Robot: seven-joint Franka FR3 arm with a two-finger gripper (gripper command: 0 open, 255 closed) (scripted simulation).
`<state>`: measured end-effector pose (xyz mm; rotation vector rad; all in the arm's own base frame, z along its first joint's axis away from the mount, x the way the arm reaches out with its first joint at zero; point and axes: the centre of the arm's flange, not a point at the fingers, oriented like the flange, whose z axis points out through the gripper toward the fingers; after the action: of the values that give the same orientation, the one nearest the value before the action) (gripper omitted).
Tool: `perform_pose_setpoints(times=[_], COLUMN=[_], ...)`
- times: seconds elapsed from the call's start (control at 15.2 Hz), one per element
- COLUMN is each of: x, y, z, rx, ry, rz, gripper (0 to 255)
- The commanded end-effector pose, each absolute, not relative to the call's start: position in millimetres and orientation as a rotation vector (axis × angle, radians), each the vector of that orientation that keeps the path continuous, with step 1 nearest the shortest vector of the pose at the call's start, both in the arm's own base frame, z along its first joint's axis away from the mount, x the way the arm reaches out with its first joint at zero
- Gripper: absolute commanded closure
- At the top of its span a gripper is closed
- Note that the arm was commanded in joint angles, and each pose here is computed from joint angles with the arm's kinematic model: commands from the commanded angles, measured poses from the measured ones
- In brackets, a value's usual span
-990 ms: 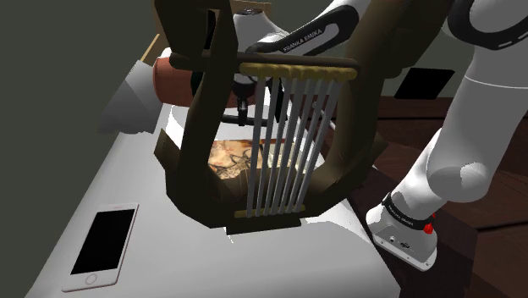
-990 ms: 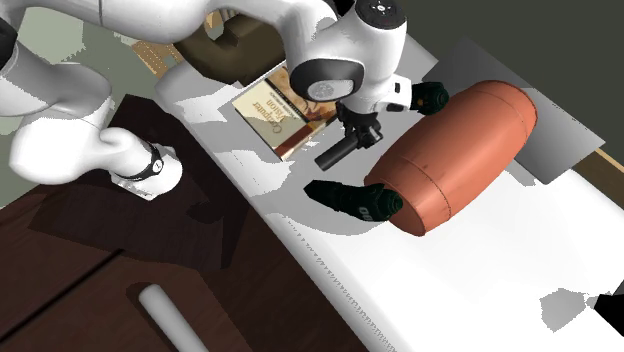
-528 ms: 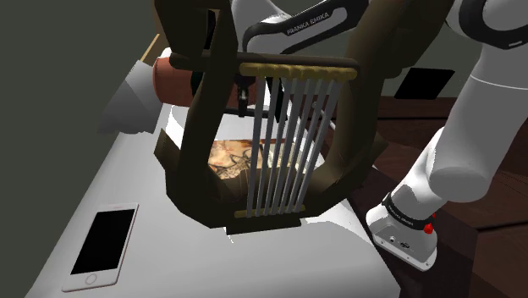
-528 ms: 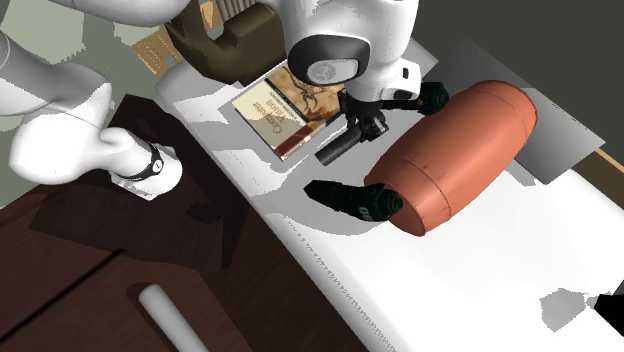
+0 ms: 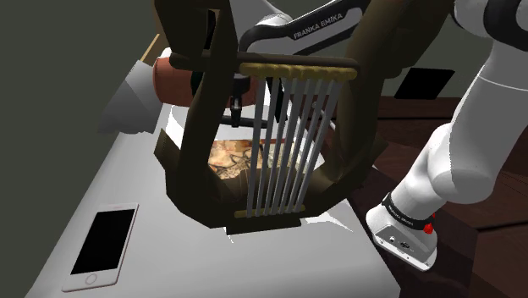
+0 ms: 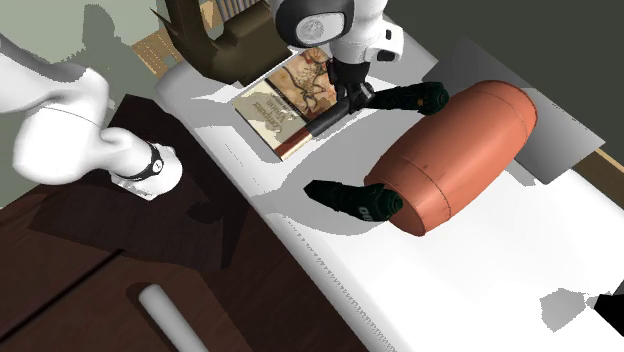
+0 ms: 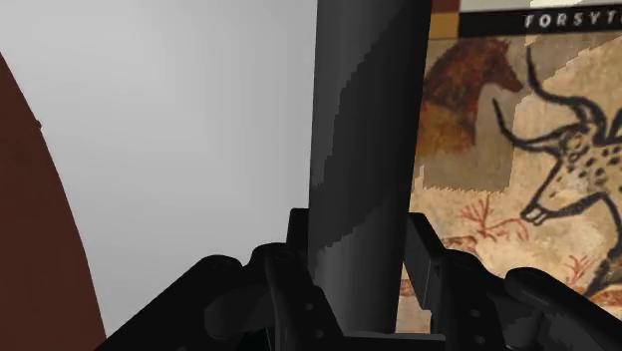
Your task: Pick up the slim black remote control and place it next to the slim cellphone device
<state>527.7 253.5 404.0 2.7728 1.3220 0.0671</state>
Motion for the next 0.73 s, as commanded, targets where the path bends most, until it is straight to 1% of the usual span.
perform_pose_setpoints(times=[0.0,0.66], x=[516,449], y=[279,393], z=[403,404], rx=[2.773,2.773], ry=[1.32,1.32], rz=[0.067,0.067], gripper=[255,255])
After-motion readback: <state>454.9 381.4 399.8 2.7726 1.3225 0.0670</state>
